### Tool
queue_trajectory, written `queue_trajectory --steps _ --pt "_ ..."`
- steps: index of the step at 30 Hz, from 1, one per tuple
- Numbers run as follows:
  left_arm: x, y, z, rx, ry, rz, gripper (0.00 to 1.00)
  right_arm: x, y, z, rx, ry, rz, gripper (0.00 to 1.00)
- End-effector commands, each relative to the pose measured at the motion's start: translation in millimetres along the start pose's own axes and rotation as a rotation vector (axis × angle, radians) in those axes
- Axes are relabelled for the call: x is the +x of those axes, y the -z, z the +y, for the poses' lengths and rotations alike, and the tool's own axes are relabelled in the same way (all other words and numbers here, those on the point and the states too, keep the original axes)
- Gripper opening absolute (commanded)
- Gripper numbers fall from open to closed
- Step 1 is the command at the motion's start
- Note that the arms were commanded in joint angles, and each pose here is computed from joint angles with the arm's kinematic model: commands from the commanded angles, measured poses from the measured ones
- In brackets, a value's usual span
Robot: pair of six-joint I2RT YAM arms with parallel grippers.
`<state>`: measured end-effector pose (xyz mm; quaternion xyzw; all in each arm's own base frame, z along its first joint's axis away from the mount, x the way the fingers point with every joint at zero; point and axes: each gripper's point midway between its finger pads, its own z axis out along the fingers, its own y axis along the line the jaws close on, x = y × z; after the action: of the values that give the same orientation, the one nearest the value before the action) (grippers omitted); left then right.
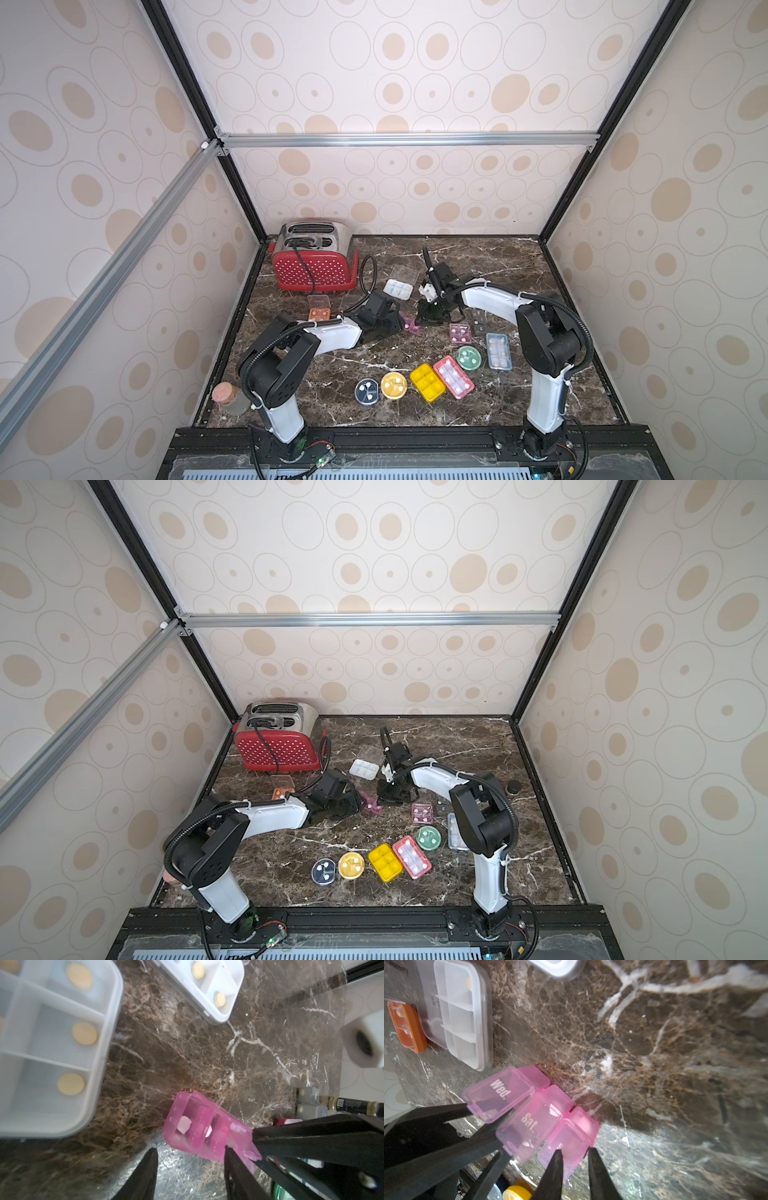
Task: Close pillboxes
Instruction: Close the lid on the pillbox.
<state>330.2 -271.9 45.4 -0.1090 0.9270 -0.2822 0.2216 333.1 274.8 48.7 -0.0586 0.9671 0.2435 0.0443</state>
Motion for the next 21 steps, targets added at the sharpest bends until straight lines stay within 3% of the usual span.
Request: queue_trajectory --steps 1,21 --pt "-2 5 -16 0.064 0.030 -0.013 0.53 6 -11 -3 0.013 0.007 0.032 0.24" --pt "24 -15 -12 0.088 0.076 0.038 0.48 13 -25 -8 0.061 0.011 0.062 0.25"
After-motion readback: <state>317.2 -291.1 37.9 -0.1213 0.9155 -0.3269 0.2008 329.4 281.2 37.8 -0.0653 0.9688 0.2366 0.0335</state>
